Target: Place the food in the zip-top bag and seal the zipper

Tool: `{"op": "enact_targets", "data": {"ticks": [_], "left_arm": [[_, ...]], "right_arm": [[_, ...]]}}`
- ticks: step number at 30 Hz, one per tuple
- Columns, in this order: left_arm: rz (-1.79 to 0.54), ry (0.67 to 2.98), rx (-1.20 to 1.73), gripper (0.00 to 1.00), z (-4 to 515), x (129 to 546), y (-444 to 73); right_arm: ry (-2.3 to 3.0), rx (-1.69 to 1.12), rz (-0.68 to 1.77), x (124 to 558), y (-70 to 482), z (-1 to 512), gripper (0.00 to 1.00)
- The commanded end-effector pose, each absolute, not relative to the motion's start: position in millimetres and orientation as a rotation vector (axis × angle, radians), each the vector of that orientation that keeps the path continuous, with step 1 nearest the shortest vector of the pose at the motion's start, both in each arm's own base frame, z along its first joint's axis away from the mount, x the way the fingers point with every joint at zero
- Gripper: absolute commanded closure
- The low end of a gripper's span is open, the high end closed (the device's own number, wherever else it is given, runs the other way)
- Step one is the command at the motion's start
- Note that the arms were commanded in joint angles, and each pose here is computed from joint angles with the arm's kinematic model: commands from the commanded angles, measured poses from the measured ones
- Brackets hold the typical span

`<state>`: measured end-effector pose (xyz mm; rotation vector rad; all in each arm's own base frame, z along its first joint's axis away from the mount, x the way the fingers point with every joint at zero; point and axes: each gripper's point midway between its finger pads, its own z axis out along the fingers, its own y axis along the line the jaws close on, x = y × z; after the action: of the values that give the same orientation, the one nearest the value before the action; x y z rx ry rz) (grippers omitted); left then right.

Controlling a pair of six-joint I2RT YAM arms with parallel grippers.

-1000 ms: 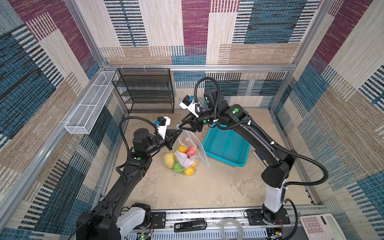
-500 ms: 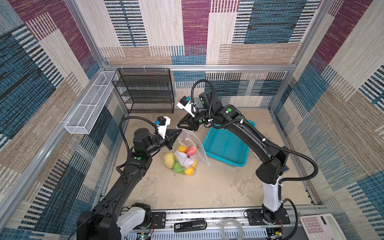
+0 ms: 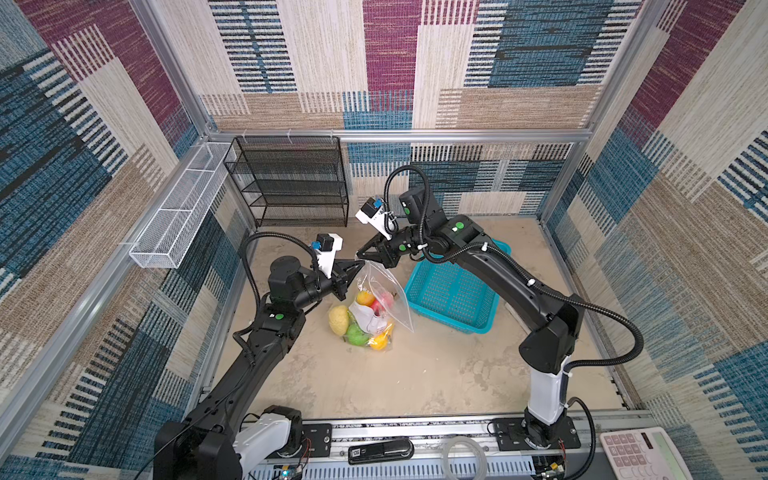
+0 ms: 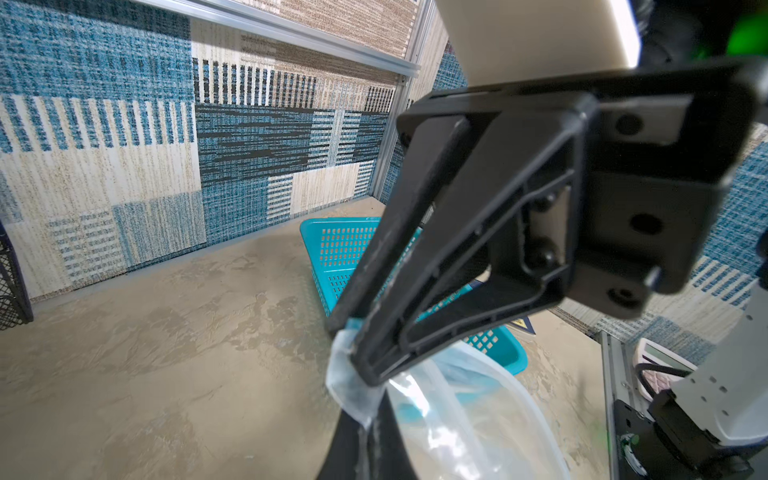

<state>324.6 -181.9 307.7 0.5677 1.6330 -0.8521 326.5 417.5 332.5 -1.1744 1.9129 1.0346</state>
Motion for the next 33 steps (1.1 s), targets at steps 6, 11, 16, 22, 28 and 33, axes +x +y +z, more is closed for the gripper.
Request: {"op": "enact_targets", "data": {"ticks": [6,11,16,22,28,33], "left_arm": [[-0.794,1.607,0.501,1.0,318,333,-172],[-0.85,1.594,0.532,0.9,320,327,-179],[-0.81,1.562,0.564,0.52,324,323,-177],[-0.787,1.512,0.646,0.5,335,325,-179],[-0.774,1.471,0.714,0.59,346,330,-182],[-0.871,1.446,0.768,0.77,353,324,-192]], "right_arm": [[1.976,-1.128,0.997,322,405,320,0.89],[1.922,-1.136,0.996,324,408,333,0.89],[1.844,-1.21,1.011,321,413,354,0.89],[1.806,-1.292,1.042,312,415,359,0.89],[1.779,-1.331,1.064,308,417,362,0.89],[1.774,-1.335,1.049,311,417,363,0.89]]}}
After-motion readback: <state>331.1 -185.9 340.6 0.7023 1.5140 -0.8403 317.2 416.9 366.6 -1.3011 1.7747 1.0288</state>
